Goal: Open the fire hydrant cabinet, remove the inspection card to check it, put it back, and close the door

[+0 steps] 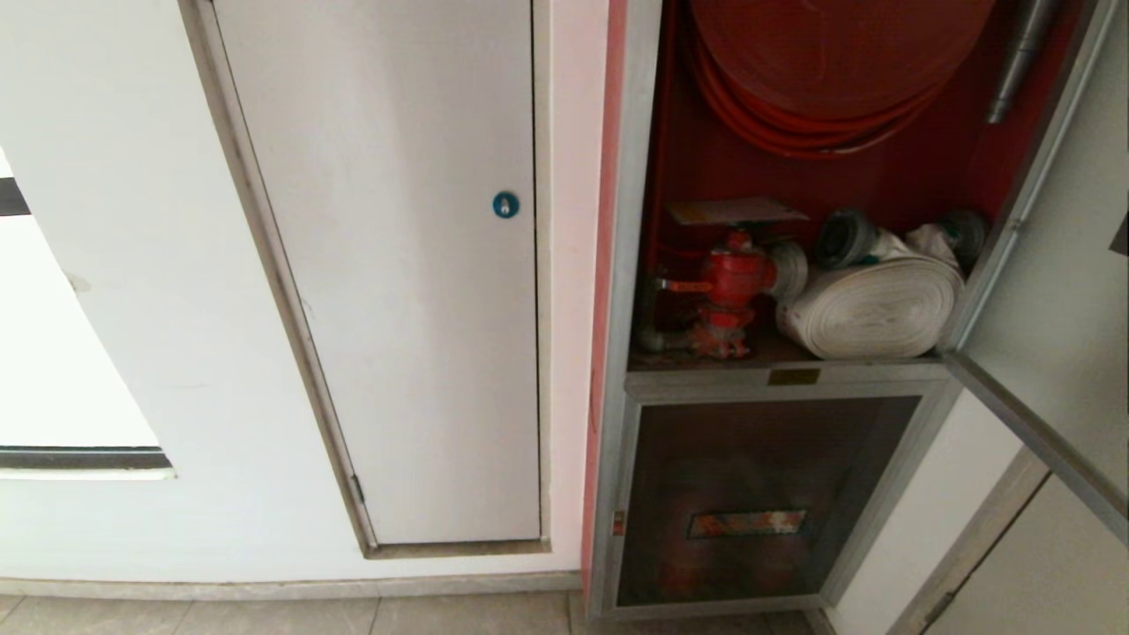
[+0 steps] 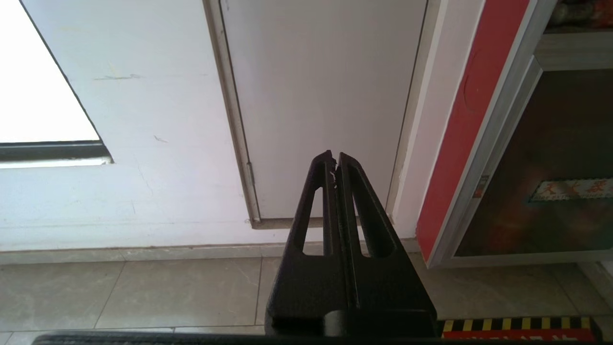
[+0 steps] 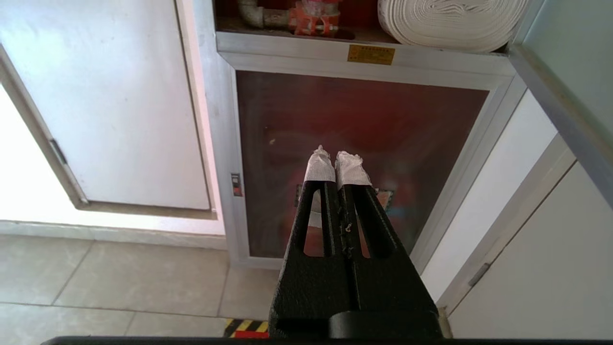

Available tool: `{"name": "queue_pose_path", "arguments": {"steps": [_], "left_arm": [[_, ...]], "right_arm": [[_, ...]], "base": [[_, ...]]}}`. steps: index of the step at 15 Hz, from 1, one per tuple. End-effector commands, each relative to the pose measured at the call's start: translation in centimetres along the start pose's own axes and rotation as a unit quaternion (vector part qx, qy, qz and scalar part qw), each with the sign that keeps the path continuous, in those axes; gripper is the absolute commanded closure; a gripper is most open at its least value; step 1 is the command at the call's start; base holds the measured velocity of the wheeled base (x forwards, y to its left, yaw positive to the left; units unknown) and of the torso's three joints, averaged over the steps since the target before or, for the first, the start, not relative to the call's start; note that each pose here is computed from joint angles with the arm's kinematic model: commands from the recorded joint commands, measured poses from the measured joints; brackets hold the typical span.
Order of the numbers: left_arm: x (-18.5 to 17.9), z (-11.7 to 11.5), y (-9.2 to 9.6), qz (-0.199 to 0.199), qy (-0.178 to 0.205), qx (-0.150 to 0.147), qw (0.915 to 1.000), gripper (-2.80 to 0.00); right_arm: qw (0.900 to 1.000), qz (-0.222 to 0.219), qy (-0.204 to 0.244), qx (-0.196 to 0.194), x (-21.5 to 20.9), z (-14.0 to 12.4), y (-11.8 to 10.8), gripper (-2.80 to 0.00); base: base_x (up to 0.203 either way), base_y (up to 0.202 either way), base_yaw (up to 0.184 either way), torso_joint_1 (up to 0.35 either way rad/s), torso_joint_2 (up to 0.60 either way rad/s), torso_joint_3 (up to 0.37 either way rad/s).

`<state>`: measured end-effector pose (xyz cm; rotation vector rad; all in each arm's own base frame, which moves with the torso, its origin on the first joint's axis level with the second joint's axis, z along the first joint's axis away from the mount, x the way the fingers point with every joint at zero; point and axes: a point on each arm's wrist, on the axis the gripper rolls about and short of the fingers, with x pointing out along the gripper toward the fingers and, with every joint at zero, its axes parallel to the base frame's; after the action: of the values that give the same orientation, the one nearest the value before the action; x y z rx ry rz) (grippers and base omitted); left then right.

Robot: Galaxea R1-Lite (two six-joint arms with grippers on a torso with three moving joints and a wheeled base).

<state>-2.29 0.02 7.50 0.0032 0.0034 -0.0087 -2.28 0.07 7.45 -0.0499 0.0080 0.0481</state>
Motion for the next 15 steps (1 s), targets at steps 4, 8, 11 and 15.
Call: {"name": "queue_pose_path", "arguments": {"steps": [4,8,11,15], "left_arm": [[0.01,0.00,0.00,0.000,0.001,0.000,1.0000,0.00],[0.01,0.00,0.00,0.000,0.001,0.000,1.0000,0.00],[0.01,0.00,0.00,0.000,0.001,0.000,1.0000,0.00],[0.01,0.00,0.00,0.000,0.001,0.000,1.0000,0.00]], "right_arm": [[1.000,0.001,0.001,0.002,0.02,-0.02,0.00,0.00],[1.000,0.000,0.001,0.002,0.02,-0.02,0.00,0.00],[1.000,0.000,0.001,0.002,0.02,-0.02,0.00,0.00],[1.000,0.000,0.001,0.002,0.02,-0.02,0.00,0.00]], "base": [[0.000,0.000,0.000,0.000,0.00,0.000],[0.000,0.000,0.000,0.000,0.00,0.000],[0.000,0.000,0.000,0.000,0.00,0.000],[0.000,0.000,0.000,0.000,0.00,0.000]]}}
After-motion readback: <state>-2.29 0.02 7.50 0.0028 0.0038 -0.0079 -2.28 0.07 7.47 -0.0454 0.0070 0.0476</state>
